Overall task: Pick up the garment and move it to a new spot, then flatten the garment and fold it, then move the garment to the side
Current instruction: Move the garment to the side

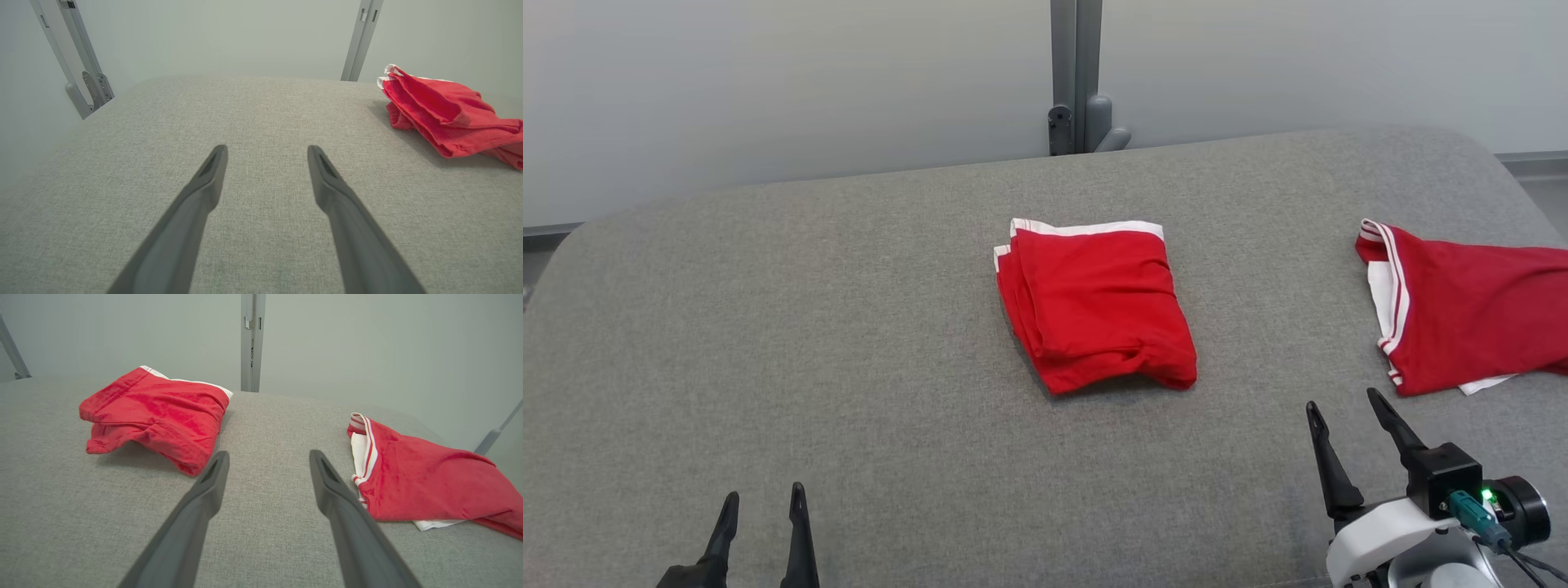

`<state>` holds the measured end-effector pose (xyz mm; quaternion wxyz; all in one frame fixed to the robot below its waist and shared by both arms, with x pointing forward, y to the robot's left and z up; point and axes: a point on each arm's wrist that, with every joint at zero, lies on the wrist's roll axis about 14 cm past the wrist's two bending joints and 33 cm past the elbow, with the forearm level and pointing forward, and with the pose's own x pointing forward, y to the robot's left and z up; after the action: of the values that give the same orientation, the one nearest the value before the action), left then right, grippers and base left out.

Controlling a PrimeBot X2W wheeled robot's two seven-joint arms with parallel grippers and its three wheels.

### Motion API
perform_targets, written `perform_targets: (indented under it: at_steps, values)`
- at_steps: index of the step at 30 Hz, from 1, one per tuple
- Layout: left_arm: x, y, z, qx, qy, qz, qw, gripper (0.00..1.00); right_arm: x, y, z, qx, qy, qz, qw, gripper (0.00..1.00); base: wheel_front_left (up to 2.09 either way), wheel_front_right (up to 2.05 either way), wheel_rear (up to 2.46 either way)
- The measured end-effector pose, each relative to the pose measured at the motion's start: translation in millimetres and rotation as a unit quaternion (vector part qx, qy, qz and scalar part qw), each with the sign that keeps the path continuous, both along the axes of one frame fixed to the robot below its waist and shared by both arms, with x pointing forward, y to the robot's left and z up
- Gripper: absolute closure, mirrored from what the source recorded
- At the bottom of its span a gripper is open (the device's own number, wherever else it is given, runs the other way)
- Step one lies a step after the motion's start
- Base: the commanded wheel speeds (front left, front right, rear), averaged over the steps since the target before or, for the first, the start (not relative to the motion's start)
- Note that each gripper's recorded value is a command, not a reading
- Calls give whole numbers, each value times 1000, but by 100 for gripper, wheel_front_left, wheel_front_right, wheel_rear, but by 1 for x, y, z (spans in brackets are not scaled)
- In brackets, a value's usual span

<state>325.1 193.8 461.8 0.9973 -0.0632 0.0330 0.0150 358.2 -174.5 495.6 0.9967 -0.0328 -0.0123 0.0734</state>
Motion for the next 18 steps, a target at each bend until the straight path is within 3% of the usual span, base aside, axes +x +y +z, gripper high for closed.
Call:
perform_targets:
  at_steps: [12, 18]
  values:
    - [-6, 8, 3, -8, -6, 18, 1000, 0, 9, 12, 5, -5, -7, 21, 1000, 0, 0, 0, 0]
    - [-6, 8, 4, -10, -7, 21, 1000, 0, 27, 14, 27, 40, -33, 19, 998, 0, 0, 0, 0]
